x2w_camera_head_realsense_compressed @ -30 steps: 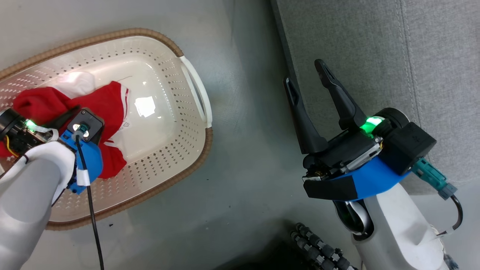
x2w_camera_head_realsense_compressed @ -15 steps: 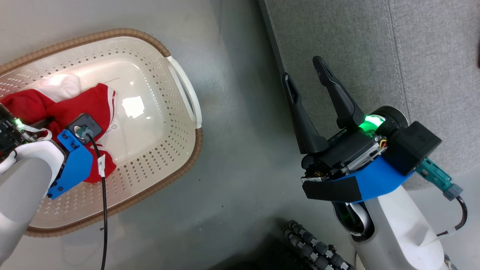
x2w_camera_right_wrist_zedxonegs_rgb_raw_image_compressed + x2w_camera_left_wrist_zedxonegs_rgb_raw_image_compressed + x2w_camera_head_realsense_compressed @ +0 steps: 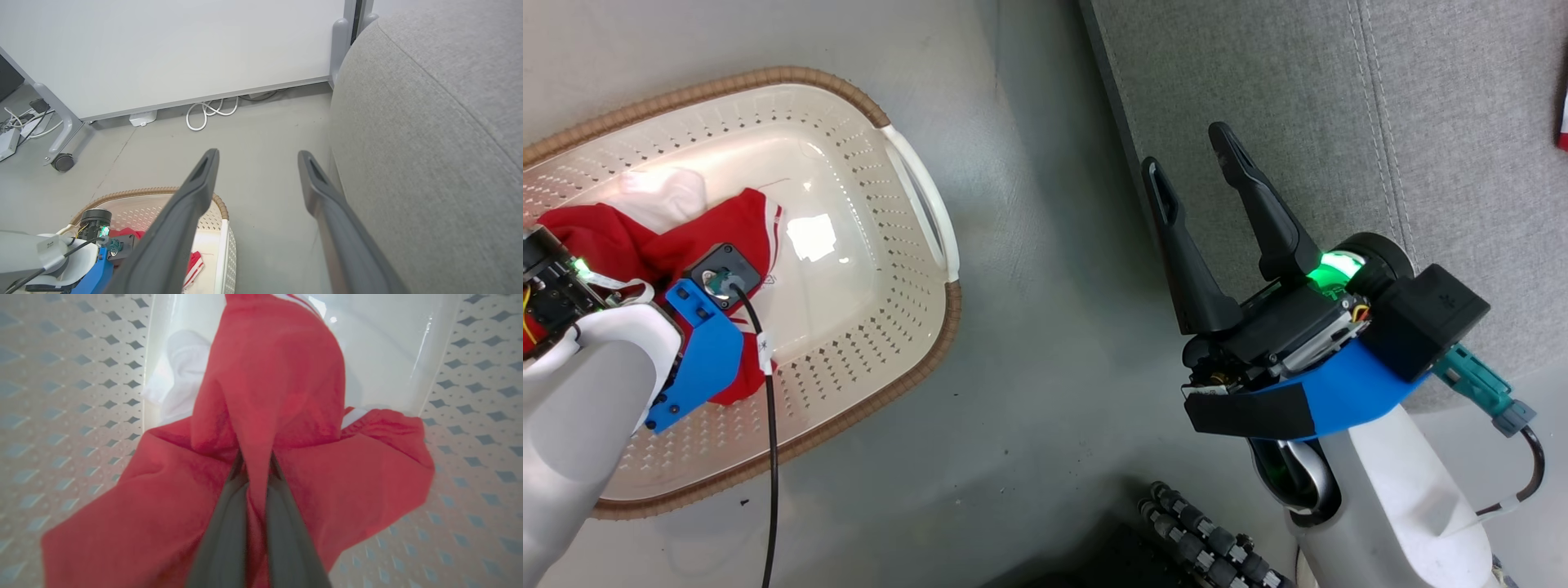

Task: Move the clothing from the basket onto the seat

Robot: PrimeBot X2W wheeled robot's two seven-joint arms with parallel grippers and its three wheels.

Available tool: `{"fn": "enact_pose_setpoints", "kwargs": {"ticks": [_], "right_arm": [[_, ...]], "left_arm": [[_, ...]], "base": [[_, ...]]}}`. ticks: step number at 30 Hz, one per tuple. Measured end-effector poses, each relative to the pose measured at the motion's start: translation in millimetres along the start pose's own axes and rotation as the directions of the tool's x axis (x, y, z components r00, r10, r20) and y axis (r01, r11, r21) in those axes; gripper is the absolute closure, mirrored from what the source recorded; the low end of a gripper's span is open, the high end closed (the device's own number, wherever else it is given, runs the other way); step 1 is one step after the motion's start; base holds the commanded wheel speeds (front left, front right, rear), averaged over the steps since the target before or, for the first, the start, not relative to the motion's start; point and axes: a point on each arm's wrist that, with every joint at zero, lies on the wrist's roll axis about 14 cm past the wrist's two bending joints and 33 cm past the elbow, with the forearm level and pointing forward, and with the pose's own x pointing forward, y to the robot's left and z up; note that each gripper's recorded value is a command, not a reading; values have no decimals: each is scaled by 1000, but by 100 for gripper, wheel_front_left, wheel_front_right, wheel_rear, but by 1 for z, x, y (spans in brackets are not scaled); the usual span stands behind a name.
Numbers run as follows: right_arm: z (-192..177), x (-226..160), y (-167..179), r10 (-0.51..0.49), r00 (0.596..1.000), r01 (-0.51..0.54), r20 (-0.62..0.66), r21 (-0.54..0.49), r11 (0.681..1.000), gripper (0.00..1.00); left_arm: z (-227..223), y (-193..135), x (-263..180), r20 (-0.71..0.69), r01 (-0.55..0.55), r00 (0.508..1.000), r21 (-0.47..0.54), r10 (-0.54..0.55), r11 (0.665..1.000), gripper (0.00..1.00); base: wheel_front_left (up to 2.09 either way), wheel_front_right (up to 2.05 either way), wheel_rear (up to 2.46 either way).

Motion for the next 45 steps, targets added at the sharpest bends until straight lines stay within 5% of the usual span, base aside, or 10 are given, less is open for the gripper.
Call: {"fn": "enact_pose_setpoints", "kwargs": {"ticks": [17, 27, 35, 45], "right_arm": [[14, -3, -4, -13, 999, 13, 32, -3, 1000, 0], [44, -11, 0, -11, 995, 14, 103, -22, 1000, 0], [71, -28, 17, 18, 987, -14, 161, -31, 999, 0], [102, -60, 42, 62, 977, -58, 204, -26, 998, 0]], "left_arm": [[23, -9, -16, 76, 17, 997, -48, -13, 999, 100], [68, -17, -58, 279, 11, 959, -226, 53, 974, 100], [111, -20, -125, 492, 0, 841, -414, 224, 910, 100], [141, -33, -209, 627, -10, 686, -499, 370, 866, 100]], "base": [[0, 0, 0], [0, 0, 0], [0, 0, 0], [0, 0, 0]]}}
